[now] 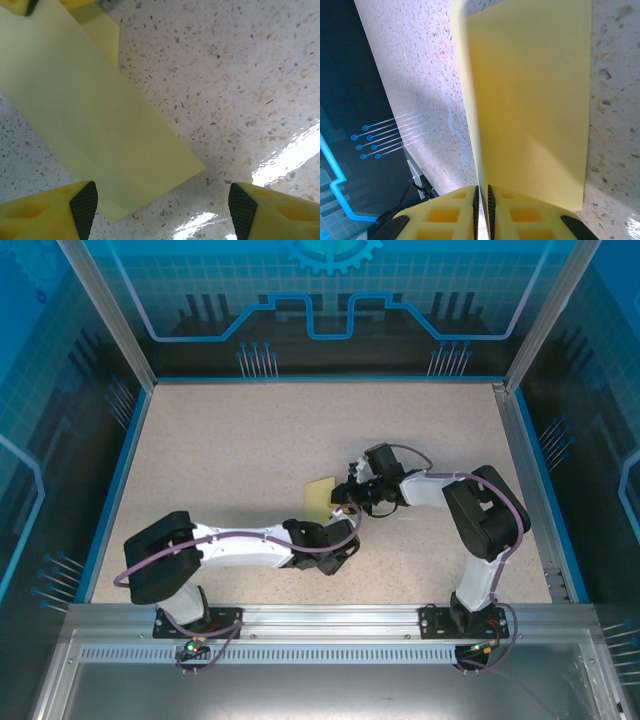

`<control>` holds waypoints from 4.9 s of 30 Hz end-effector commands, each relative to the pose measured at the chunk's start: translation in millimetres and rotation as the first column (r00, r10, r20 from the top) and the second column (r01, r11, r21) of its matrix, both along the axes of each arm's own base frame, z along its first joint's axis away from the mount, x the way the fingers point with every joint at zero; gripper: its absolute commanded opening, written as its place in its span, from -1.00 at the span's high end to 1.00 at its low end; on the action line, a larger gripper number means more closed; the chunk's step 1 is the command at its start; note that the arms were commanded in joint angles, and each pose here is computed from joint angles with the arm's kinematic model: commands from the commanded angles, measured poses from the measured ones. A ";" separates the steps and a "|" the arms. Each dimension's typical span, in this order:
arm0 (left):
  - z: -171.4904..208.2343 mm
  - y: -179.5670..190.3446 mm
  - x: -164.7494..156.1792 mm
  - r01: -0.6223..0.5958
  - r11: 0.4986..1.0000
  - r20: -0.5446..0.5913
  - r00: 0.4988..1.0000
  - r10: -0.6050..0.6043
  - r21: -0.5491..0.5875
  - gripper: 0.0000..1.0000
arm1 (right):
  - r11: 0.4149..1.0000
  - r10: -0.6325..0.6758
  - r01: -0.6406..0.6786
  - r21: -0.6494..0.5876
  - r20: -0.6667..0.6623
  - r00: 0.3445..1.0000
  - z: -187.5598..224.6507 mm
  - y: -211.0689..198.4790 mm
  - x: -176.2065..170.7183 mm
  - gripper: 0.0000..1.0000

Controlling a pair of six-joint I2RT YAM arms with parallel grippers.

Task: Fold a paper plane with a square sheet of paper (pick it up from the middle)
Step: Third fold the triangle at the center of the table.

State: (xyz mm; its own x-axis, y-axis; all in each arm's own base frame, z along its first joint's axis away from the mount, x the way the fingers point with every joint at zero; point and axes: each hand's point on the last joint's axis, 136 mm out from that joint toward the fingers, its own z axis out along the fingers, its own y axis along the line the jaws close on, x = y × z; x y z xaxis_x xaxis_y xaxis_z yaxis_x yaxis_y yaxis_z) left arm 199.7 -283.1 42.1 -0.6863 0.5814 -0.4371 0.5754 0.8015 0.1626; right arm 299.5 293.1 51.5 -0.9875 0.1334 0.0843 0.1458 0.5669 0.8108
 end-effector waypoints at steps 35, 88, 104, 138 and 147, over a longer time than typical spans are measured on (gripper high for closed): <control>24.4 3.3 28.5 -0.098 0.992 0.048 0.994 0.102 -0.076 0.97 | 0.994 -0.017 0.017 -0.112 0.003 1.000 -2.1 -28.4 3.5 0.44; 0.0 48.4 65.9 -0.271 0.901 -0.373 0.918 0.136 -0.338 0.82 | 0.807 0.392 -0.339 -0.484 0.011 0.920 -53.2 -0.4 18.1 0.77; -5.4 47.4 75.4 -0.255 0.907 -0.392 0.913 0.113 -0.334 0.75 | 0.803 0.394 -0.344 -0.487 0.002 0.919 -56.3 -2.0 19.3 0.76; -25.3 51.5 81.0 -0.265 0.916 -0.406 0.905 0.128 -0.302 0.69 | 0.808 0.386 -0.344 -0.478 -0.012 0.922 -57.9 -1.7 16.9 0.74; -29.2 49.0 79.9 -0.259 0.916 -0.420 0.900 0.114 -0.305 0.69 | 0.880 0.322 -0.263 -0.396 0.088 0.943 -21.2 6.4 28.5 0.68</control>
State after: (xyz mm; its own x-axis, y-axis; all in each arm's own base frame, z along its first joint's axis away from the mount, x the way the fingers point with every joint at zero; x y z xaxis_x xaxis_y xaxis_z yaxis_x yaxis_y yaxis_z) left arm 277.3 -231.0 14.7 -0.9270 0.2678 -0.2624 0.3473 0.8773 -0.3314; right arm 328.4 299.0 15.2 -0.9776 -0.2050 -0.0474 -0.2011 0.8445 0.4964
